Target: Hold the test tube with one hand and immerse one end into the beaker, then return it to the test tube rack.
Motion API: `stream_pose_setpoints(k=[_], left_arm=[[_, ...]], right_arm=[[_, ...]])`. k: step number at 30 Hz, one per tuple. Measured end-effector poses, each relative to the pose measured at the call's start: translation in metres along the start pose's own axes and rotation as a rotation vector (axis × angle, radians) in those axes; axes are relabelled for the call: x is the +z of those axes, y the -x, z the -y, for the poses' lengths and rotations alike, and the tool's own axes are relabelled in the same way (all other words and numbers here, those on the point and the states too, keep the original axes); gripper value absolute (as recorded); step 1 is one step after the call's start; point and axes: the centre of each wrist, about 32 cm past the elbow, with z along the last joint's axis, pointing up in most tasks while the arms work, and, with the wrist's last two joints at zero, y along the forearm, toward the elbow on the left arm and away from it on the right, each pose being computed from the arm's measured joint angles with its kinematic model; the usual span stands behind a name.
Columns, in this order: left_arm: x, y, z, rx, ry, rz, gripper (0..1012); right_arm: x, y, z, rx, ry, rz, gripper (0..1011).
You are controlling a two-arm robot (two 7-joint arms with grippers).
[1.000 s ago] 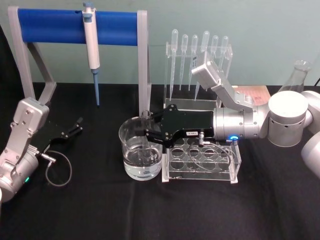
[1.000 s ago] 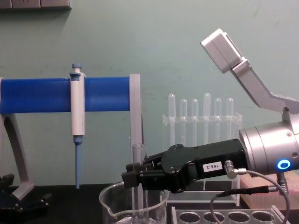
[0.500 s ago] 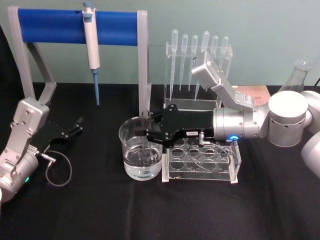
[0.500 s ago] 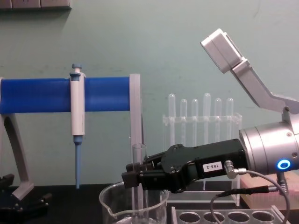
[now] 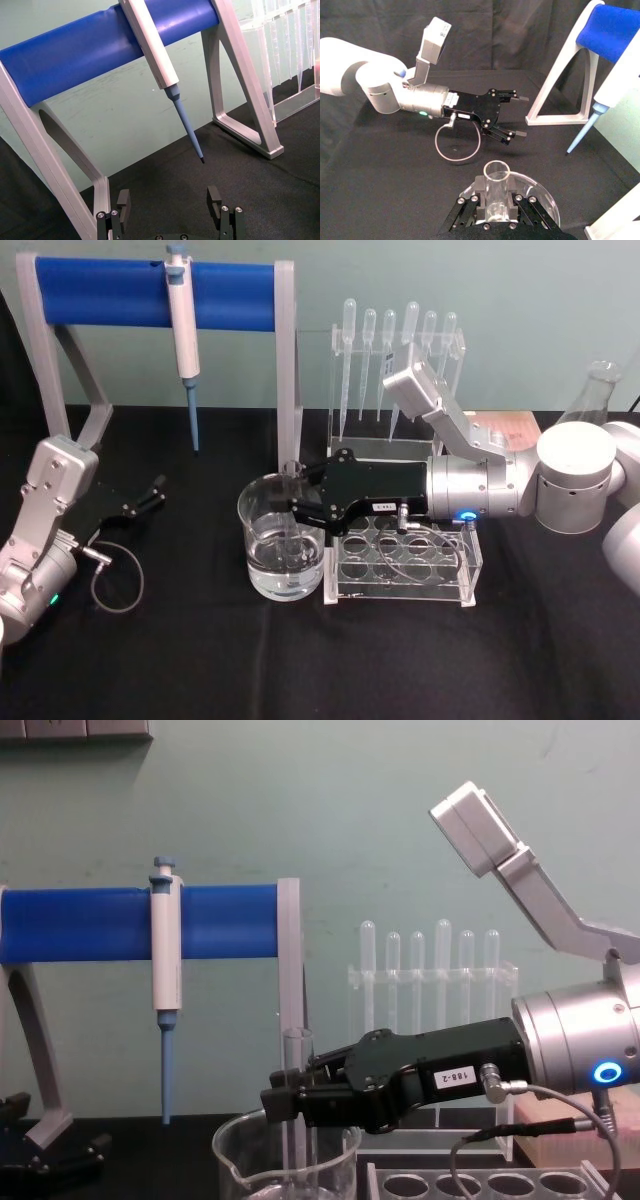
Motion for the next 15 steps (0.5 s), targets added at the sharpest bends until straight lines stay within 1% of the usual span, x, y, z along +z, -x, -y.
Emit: stream_pose_setpoints(k=[15], left_arm=[[0.0, 0.0, 0.0, 0.0, 0.0, 0.0, 1000]], right_arm=[[0.0, 0.0, 0.0, 0.0, 0.0, 0.0, 235]])
